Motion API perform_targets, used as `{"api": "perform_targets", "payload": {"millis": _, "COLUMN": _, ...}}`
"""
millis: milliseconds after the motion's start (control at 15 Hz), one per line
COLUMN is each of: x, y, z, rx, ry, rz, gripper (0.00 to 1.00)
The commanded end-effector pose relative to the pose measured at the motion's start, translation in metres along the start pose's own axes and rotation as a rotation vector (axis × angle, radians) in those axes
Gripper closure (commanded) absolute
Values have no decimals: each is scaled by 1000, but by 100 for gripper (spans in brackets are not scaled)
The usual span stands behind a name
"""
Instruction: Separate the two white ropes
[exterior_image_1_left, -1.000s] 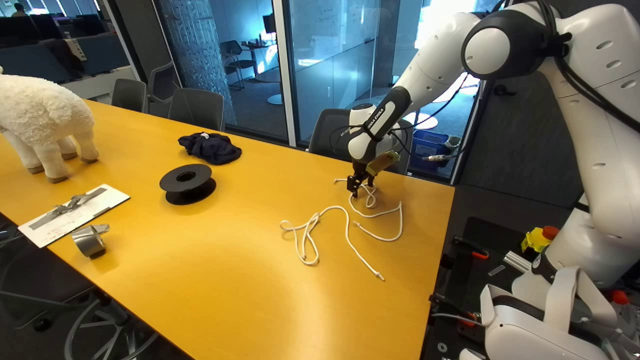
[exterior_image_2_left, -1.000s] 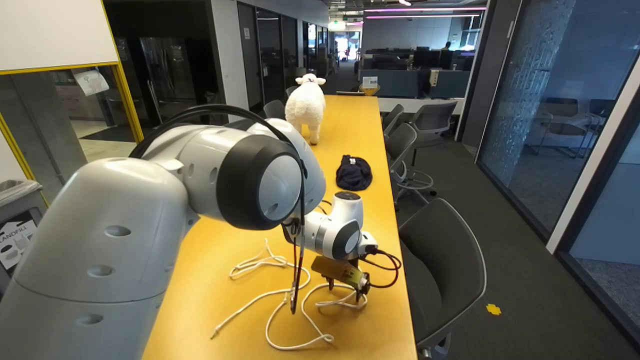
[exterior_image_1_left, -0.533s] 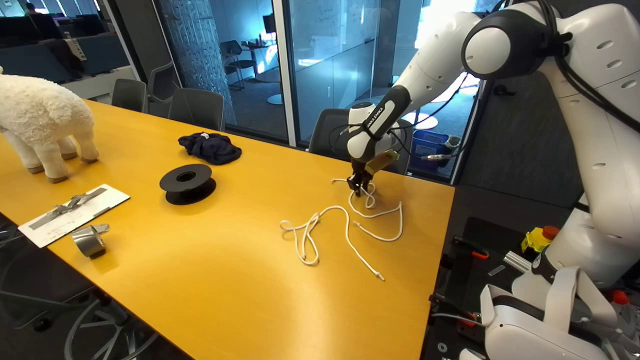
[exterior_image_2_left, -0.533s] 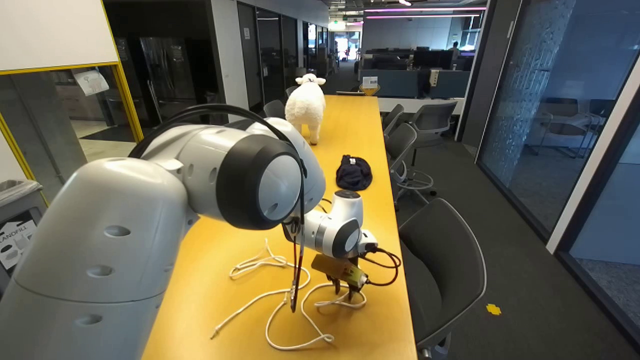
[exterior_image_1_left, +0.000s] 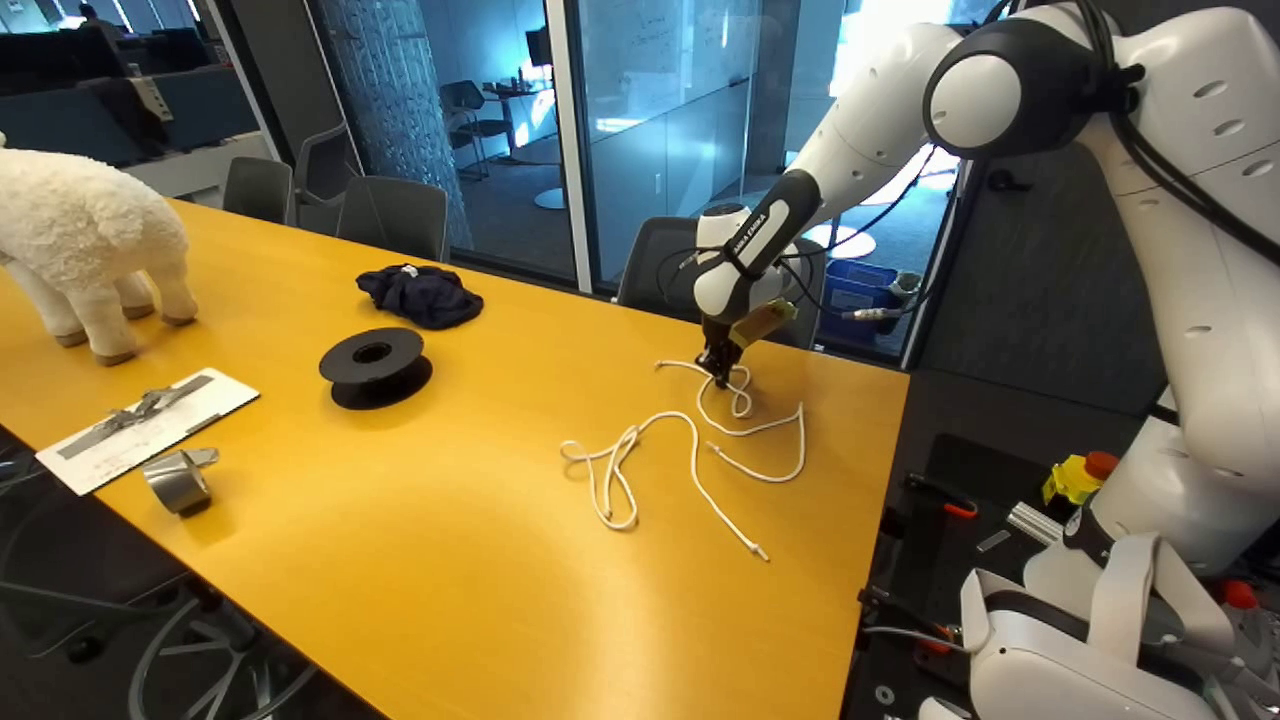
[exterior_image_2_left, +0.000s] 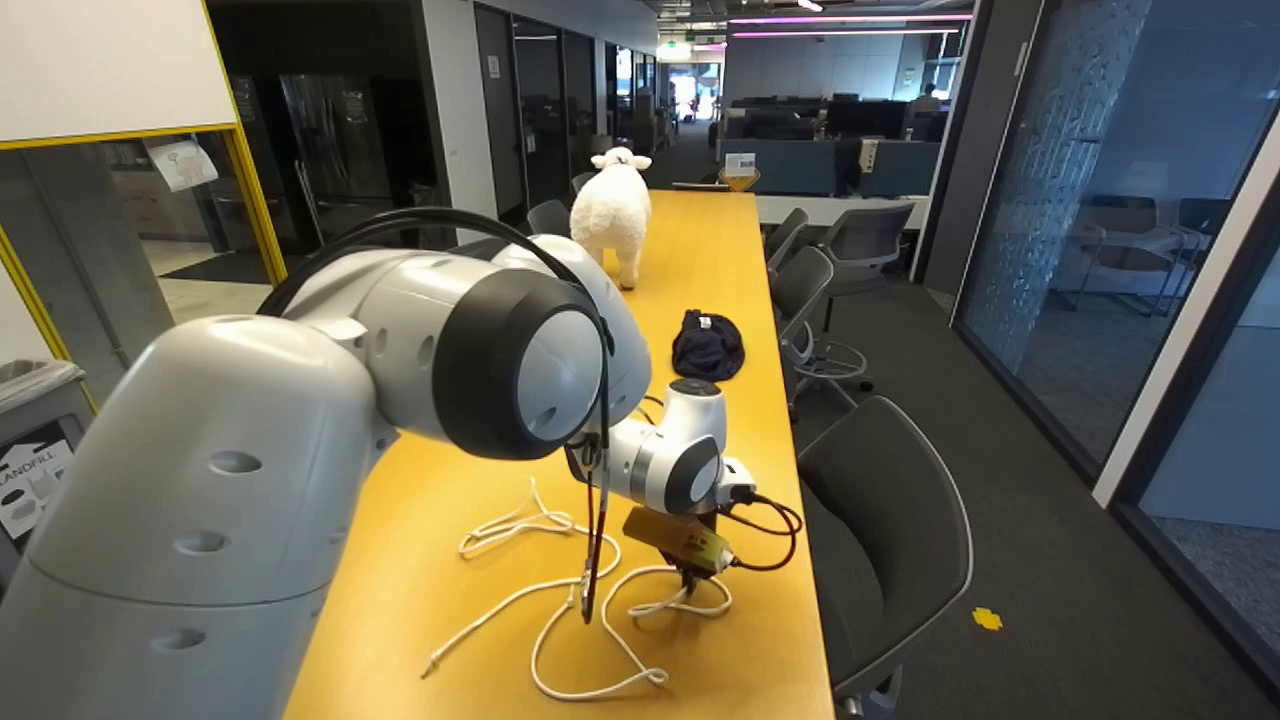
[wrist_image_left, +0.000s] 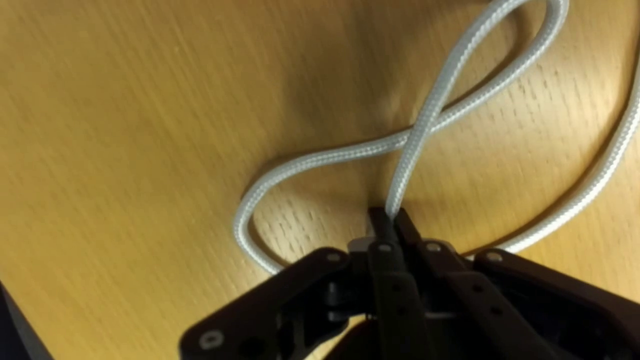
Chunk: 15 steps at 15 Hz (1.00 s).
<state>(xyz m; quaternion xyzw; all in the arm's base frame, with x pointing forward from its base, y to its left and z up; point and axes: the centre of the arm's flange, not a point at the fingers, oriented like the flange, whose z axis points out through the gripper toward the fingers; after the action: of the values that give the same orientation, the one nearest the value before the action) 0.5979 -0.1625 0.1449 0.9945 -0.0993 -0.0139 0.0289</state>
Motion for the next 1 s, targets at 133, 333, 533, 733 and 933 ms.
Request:
{"api": "perform_targets", "payload": {"millis": 133, "x": -2, "y": 7, "z": -22, "rx": 6, "ry": 50, "rz": 60, "gripper": 96}}
{"api": "perform_targets", "payload": {"millis": 333, "x": -9, "y": 17, "z": -39, "rx": -1, "ry": 88, "rz": 98, "gripper": 96}}
{"api": "perform_targets", "payload": {"millis": 533, "x": -22, "y": 33, "z": -56, "rx": -6, "ry": 128, "rz": 144, "gripper": 96}}
{"api": "perform_targets", "payload": {"millis": 733, "x": -41, "y": 54, "z": -65, "rx": -9, "ry": 160, "rz": 201, "gripper": 96}}
{"api": "perform_targets", "payload": {"millis": 933, "x": -57, "y": 77, "z": -62, "rx": -9, "ry": 167, "rz": 264, "gripper": 97}}
